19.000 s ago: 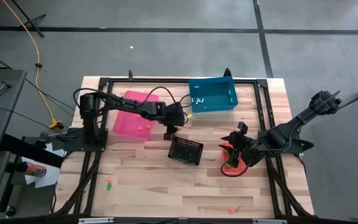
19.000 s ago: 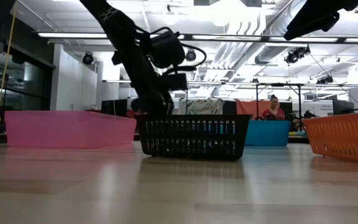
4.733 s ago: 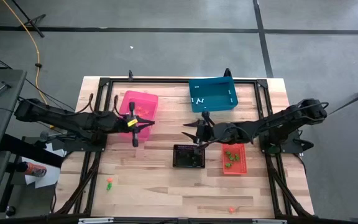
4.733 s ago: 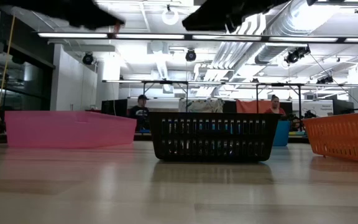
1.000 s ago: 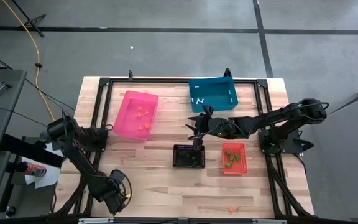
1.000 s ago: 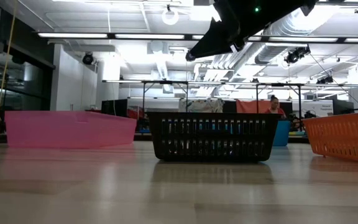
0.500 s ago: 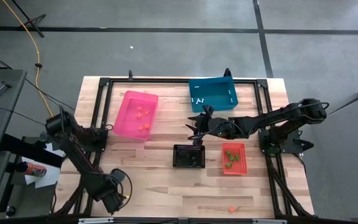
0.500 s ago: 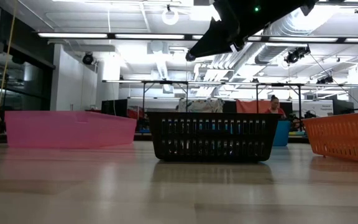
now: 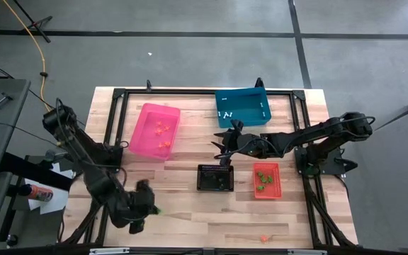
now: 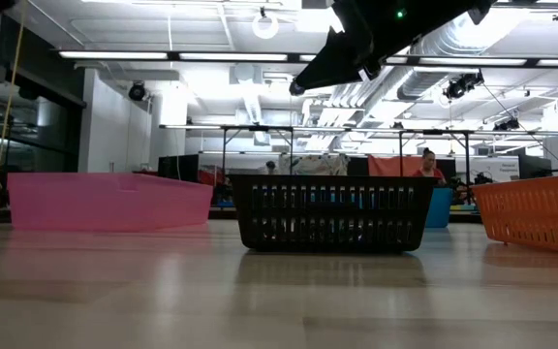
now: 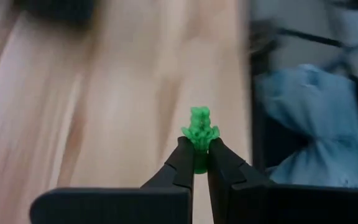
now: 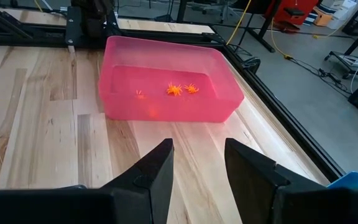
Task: Sort Halloween decoration
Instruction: Put the green skeleton toy into the orange bin
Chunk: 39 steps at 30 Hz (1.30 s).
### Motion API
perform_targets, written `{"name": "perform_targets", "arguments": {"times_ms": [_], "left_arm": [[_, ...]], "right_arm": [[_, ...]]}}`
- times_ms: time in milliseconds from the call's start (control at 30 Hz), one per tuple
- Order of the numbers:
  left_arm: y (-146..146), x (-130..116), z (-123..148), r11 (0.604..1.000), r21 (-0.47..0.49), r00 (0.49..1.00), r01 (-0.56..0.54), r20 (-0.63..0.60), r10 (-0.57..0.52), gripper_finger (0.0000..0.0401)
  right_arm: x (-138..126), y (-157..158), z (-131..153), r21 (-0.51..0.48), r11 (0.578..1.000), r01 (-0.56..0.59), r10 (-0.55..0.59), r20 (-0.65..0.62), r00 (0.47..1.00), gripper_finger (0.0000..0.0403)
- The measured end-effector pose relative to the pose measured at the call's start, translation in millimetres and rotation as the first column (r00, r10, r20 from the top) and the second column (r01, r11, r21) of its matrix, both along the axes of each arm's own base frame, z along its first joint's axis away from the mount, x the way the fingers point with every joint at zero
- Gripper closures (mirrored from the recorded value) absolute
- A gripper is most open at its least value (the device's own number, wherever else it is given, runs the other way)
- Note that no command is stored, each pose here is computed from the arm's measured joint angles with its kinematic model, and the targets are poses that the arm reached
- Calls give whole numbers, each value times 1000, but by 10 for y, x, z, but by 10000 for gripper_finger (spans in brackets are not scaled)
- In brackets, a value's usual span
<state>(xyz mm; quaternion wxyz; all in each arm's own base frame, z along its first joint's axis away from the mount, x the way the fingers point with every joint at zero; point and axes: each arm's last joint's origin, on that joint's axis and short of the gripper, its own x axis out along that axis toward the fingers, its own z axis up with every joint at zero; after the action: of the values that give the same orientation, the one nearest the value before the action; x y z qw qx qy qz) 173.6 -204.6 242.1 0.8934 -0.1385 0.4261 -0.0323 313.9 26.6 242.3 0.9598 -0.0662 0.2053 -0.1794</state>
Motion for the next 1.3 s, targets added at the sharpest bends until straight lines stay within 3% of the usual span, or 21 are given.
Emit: {"name": "perform_targets", "arguments": {"times_ms": [133, 400, 600, 800, 1000, 1067, 1133, 1200, 1300], "left_arm": [[25, 140, -49, 979, 84, 947, 187, 250, -202, 400], [160, 277, -122, 927, -7, 709, 376, 646, -282, 401], [244, 248, -105, 896, -67, 590, 438, 774, -231, 401], [269, 263, -54, 869, -78, 542, 488, 807, -232, 401], [286, 278, -55, 873, -75, 543, 483, 807, -231, 401], [317, 305, -74, 902, -54, 562, 428, 798, -218, 401], [399, 368, -130, 957, 17, 607, 290, 770, -198, 401], [546, 459, -220, 987, 125, 678, 104, 717, -163, 401], [877, 599, -367, 952, 260, 786, -160, 617, -36, 401]], "right_arm": [[-5, -1, -11, -2, 1000, 0, 0, -12, 1000, 263], [-14, -1, -29, -4, 1000, -1, 0, -34, 999, 263], [-17, -1, -35, -4, 1000, 0, 0, -41, 999, 263], [-17, -1, -36, -5, 1000, 0, 0, -42, 999, 263], [-23, -2, -46, -6, 1000, 0, 0, -53, 999, 263], [-23, -2, -46, -6, 1000, 0, 0, -53, 999, 263], [-23, -2, -46, -6, 1000, 0, 0, -53, 999, 263], [-23, -2, -46, -6, 1000, 0, 0, -53, 999, 263], [-23, -2, -46, -6, 1000, 0, 0, -53, 999, 263]]}}
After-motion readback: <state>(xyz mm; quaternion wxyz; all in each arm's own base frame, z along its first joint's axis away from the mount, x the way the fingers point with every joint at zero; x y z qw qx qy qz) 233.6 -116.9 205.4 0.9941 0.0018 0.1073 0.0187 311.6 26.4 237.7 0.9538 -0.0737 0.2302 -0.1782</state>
